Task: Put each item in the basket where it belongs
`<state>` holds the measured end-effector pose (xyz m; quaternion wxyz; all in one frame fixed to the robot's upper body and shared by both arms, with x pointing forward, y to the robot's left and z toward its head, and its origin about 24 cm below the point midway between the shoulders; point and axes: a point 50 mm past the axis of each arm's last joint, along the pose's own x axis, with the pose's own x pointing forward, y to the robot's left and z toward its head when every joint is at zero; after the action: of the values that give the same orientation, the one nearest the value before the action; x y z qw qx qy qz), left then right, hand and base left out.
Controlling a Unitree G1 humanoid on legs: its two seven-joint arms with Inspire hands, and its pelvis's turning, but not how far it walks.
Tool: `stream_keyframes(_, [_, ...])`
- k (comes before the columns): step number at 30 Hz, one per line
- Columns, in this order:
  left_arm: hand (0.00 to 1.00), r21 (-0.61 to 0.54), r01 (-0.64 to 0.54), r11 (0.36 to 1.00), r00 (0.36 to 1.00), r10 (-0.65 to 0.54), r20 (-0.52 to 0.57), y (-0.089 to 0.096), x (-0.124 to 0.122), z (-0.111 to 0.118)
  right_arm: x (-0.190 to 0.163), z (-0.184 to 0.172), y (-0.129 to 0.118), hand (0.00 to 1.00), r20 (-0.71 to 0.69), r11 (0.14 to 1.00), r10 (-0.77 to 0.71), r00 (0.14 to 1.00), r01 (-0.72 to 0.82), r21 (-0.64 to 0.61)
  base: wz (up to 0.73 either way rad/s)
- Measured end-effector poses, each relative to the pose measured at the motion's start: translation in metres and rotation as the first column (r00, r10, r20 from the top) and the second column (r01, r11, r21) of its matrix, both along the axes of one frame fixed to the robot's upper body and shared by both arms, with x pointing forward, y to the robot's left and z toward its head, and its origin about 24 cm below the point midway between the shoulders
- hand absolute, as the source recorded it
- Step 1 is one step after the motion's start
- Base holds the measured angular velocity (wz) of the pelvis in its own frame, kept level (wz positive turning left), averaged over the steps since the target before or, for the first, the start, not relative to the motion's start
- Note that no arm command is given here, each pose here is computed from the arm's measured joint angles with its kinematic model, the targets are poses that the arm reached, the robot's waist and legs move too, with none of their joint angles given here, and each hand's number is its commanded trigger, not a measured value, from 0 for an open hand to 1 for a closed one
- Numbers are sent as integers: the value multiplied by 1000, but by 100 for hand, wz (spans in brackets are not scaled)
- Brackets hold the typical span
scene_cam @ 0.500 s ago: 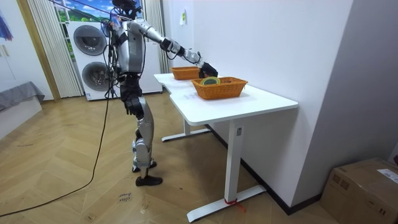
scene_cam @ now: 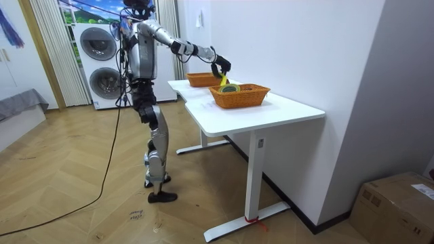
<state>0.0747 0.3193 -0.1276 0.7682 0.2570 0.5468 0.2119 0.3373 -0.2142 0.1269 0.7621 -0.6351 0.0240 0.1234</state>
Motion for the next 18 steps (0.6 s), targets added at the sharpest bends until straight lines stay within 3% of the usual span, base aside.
stream_keyframes(13, [0,12,-98,995,995,98,-34,-7,-39,-6,-21,54,17,100,201,991,107,974,-120,54,-2])
stream_keyframes(18, [0,11,-108,994,994,108,-28,-7,-39,-6,-23,65,19,100,228,989,118,966,-136,66,2])
